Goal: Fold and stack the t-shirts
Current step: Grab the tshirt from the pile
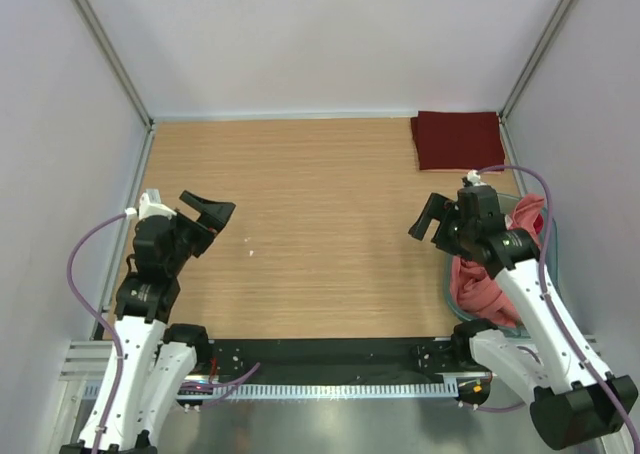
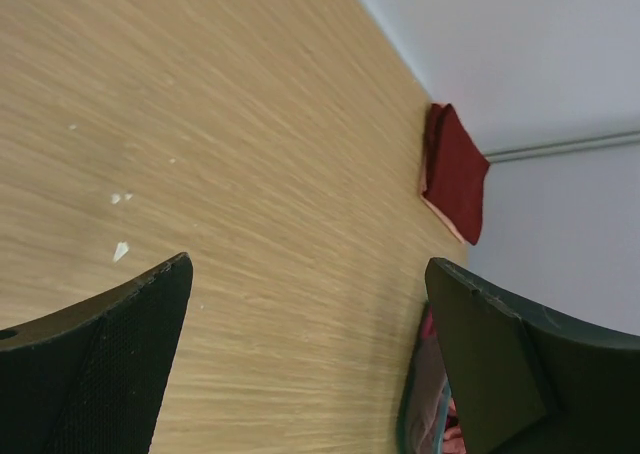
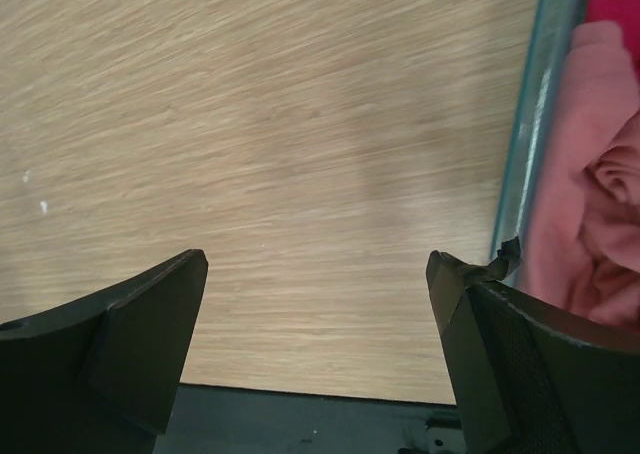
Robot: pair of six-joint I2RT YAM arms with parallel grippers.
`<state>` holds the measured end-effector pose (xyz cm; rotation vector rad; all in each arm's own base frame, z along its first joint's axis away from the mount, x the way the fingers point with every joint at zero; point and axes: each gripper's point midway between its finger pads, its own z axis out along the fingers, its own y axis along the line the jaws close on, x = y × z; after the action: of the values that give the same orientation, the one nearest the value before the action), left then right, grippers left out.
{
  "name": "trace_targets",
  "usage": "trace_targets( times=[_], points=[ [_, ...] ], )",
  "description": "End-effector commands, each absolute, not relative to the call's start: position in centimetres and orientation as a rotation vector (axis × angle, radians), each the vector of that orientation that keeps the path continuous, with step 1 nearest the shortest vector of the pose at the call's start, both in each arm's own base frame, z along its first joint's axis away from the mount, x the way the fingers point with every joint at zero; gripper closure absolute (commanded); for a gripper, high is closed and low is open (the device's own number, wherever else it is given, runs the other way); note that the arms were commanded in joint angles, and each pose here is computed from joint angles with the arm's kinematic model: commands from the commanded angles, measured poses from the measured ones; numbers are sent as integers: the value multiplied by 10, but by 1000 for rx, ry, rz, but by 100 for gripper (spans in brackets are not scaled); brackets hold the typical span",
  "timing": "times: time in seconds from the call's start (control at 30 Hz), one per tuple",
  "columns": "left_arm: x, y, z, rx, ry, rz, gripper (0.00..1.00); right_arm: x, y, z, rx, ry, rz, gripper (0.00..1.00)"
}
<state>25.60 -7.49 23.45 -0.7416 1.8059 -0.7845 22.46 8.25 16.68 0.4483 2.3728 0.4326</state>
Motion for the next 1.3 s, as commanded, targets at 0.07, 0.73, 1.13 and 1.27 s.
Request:
trace_targets(
  times=[0.07, 0.73, 1.13, 1.27],
  points=[
    [233, -52, 235, -871, 1897, -614, 0, 234, 51, 186, 487, 2420, 169, 0],
    [257, -100, 243, -224, 2077, -660, 1, 316, -129, 187, 1097, 2397, -499, 30],
    [254, -103, 234, -100, 2157, -619, 1, 348, -189, 135, 1015, 2496, -743, 21],
    [257, -94, 226, -104, 2191, -543, 0, 355, -191, 111, 1027, 2494, -718, 26]
  ],
)
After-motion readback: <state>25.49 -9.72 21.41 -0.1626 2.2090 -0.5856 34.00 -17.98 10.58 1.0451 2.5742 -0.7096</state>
